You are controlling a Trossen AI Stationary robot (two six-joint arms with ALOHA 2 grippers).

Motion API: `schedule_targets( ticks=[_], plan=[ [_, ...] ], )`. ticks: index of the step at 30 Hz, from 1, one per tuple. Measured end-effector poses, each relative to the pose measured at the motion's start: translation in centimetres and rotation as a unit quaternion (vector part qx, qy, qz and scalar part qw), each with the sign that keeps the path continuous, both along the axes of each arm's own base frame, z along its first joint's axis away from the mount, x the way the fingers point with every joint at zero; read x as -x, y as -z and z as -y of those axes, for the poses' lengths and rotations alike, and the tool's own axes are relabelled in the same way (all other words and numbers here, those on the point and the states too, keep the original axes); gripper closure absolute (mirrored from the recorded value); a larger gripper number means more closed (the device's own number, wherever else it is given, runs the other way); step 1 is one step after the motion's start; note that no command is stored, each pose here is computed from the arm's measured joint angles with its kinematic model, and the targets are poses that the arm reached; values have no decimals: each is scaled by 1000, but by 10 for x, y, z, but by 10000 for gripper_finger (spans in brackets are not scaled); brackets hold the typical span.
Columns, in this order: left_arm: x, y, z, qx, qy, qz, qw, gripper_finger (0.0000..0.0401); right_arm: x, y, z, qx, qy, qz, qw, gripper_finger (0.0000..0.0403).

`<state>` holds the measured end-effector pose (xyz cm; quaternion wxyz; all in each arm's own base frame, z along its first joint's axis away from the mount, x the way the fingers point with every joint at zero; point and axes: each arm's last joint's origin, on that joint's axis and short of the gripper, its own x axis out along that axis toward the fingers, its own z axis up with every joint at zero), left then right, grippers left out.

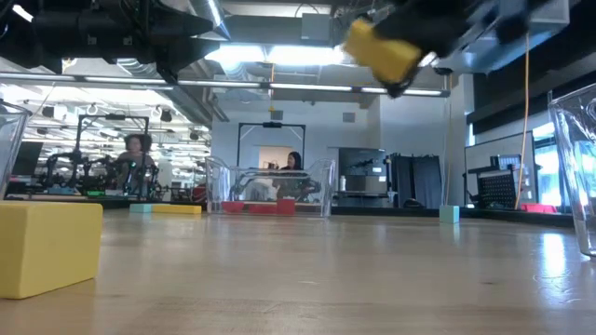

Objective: Sort & place blocks by color
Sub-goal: Put the top right yellow block into the bottom left transparent bin

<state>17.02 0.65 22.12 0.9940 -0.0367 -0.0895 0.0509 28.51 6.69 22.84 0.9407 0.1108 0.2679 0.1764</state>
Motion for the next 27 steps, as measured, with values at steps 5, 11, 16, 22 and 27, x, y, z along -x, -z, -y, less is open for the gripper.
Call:
schedule_targets(
  ticks=[5, 11, 16, 22, 27],
  plan=[
    [0, 0, 0, 0, 0, 0, 1000, 203, 18, -21, -56, -20, -6, -122, 992, 273],
    [0, 0, 0, 0, 0, 0, 1000, 203, 57, -34, -107, -27, 70, -215, 974, 266],
    [0, 0, 0, 0, -1, 0, 1000, 203, 88, -27, -129, -59, 146, -280, 947, 267],
    [0, 0, 0, 0, -2, 0, 1000, 203, 99, -17, -137, -53, 210, -292, 932, 254],
    [0, 0, 0, -13, -4, -1, 1000, 203, 97, -11, -139, -43, 213, -296, 930, 248]
  ],
)
